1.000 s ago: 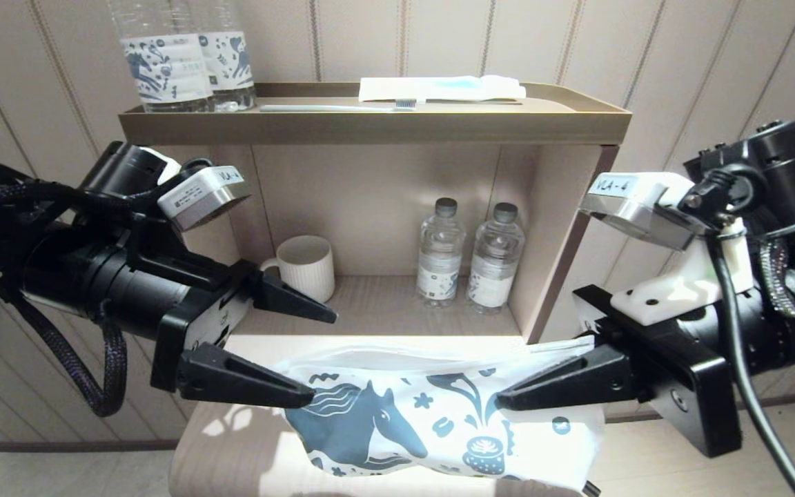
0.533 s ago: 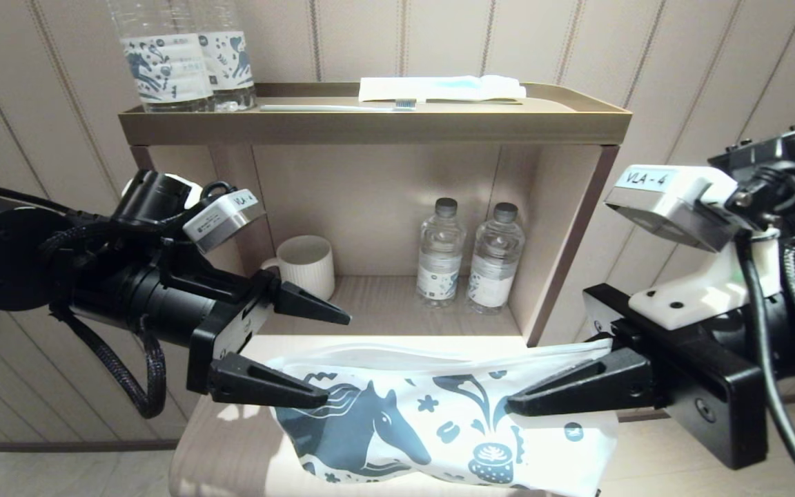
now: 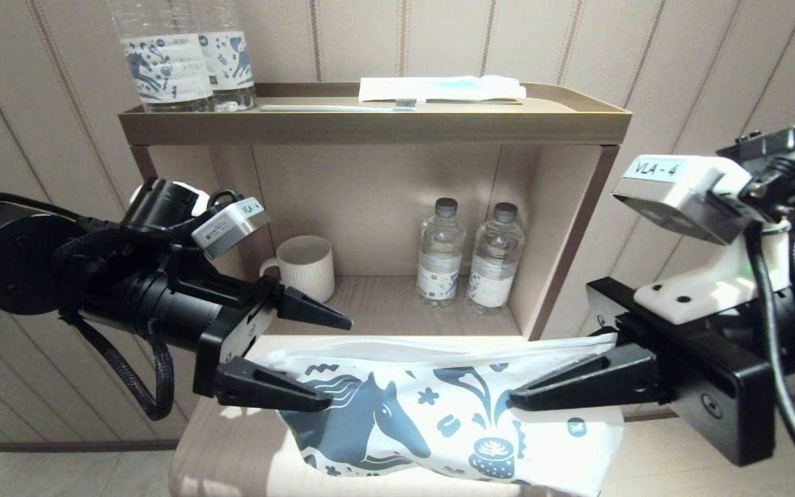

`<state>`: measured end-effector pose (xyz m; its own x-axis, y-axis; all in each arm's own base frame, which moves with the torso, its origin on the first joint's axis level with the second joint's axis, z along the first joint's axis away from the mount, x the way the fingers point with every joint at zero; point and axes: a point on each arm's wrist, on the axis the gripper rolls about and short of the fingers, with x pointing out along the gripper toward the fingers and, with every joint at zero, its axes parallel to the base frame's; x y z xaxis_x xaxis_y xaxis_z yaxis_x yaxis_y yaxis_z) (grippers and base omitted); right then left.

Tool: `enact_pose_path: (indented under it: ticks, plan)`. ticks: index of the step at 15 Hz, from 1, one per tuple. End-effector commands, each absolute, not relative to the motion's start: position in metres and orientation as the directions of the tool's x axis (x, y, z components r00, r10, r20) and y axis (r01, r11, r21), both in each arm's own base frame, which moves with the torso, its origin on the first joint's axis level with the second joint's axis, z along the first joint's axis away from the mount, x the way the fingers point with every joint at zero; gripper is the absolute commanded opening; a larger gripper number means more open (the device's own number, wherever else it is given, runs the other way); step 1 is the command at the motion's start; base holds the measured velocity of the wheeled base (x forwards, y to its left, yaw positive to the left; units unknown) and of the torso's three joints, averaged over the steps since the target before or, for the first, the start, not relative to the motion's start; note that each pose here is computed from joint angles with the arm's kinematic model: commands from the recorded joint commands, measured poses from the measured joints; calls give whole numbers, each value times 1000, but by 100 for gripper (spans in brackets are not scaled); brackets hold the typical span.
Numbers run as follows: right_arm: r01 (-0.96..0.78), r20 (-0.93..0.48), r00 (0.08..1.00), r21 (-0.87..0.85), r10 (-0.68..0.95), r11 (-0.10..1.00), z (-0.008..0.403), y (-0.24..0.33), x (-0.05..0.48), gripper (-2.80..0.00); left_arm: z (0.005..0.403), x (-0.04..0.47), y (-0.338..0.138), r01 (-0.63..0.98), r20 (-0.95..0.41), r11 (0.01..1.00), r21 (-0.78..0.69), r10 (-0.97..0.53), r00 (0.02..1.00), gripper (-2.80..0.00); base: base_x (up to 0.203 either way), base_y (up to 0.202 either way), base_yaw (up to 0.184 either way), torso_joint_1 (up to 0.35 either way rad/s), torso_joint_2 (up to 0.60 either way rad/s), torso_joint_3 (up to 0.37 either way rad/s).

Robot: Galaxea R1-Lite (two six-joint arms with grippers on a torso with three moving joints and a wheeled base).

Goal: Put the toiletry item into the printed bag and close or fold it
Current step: Hand it to the other hand

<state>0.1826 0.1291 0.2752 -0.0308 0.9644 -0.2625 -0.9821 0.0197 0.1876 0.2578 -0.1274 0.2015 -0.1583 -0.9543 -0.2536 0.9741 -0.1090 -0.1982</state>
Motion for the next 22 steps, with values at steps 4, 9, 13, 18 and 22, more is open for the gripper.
enact_pose_path:
  ticks: [4, 9, 13, 18, 22]
  plan:
    - [-981, -263, -35, 191, 964, 17, 273, 131, 186, -280, 200, 258, -128, 972, -248, -118, -201, -954, -167, 0, 0, 0, 0, 0, 0, 0]
    - [-982, -262, -34, 190, 964, 17, 273, 132, 188, -280, 199, 259, -128, 974, -250, -119, -195, -954, -166, -280, 0, 0, 0, 0, 0, 0]
    - [-982, -262, -33, 190, 965, 18, 273, 132, 189, -280, 198, 259, -128, 973, -250, -118, -200, -954, -167, -280, 0, 0, 0, 0, 0, 0]
    - [-978, -271, -42, 207, 962, 16, 269, 135, 192, -280, 196, 259, -128, 972, -253, -119, -204, -953, -169, -280, 0, 0, 0, 0, 0, 0]
    - [-975, -278, -46, 223, 959, 18, 265, 136, 195, -280, 196, 259, -129, 972, -254, -117, -205, -952, -169, -280, 0, 0, 0, 0, 0, 0]
